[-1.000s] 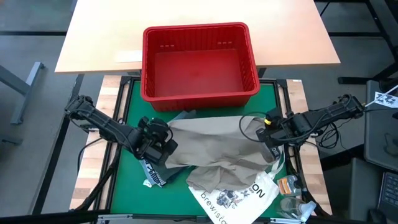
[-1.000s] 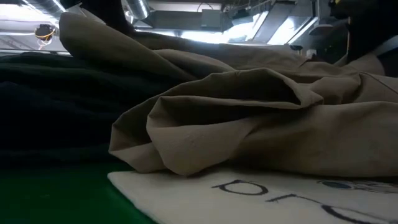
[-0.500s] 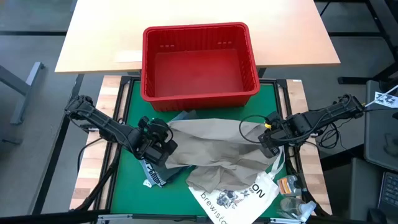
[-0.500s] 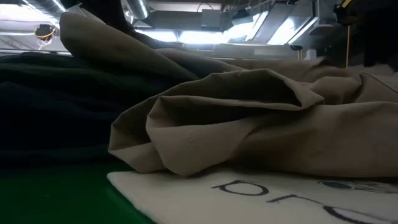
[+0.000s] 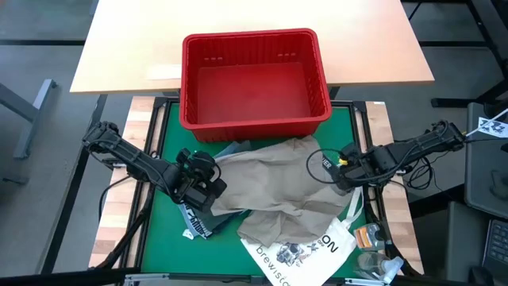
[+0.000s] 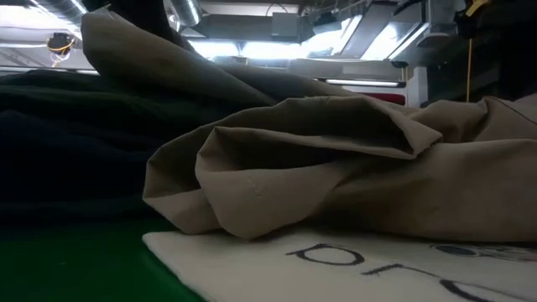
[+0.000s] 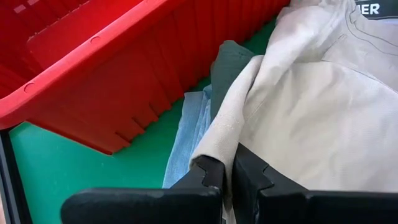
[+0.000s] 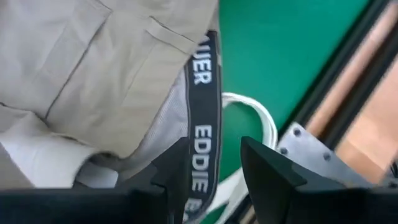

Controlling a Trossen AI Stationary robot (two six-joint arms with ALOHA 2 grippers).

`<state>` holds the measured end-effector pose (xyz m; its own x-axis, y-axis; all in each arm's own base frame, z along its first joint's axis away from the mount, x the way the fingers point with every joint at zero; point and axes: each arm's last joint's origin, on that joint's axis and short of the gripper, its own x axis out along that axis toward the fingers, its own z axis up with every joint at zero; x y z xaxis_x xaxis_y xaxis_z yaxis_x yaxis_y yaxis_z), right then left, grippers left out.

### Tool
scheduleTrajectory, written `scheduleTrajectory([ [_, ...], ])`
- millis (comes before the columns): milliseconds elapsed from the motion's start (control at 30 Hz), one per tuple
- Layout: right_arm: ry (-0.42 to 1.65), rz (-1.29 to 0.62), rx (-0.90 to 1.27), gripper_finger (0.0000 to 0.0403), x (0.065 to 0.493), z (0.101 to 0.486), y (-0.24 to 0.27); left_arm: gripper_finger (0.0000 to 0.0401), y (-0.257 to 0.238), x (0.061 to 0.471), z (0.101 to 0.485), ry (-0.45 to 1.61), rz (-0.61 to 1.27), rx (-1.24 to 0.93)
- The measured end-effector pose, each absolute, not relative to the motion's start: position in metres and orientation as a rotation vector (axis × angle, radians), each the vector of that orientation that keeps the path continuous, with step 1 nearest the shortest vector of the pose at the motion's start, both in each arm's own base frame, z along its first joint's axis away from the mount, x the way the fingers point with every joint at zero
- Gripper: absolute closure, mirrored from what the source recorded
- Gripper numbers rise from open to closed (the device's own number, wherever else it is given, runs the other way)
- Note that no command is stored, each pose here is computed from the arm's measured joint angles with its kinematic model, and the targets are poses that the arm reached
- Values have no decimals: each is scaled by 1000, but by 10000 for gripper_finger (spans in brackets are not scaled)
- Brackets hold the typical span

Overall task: Fold Laundry from Bin
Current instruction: Fold the light brown shorts

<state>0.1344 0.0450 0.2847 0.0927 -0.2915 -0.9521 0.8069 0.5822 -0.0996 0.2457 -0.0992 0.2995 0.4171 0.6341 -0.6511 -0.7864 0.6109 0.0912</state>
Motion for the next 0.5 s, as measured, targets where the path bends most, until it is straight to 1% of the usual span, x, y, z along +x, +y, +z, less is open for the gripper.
scheduleTrajectory([
  [167,1195,-838,471,260,141,260,44,395,-99,246,300,703,903,-244],
  [333,1230,-787,499,260,149,231,34,395,-99,246,299,708,901,-248],
  [500,1218,-798,502,260,156,218,12,395,-99,246,299,708,901,-249],
])
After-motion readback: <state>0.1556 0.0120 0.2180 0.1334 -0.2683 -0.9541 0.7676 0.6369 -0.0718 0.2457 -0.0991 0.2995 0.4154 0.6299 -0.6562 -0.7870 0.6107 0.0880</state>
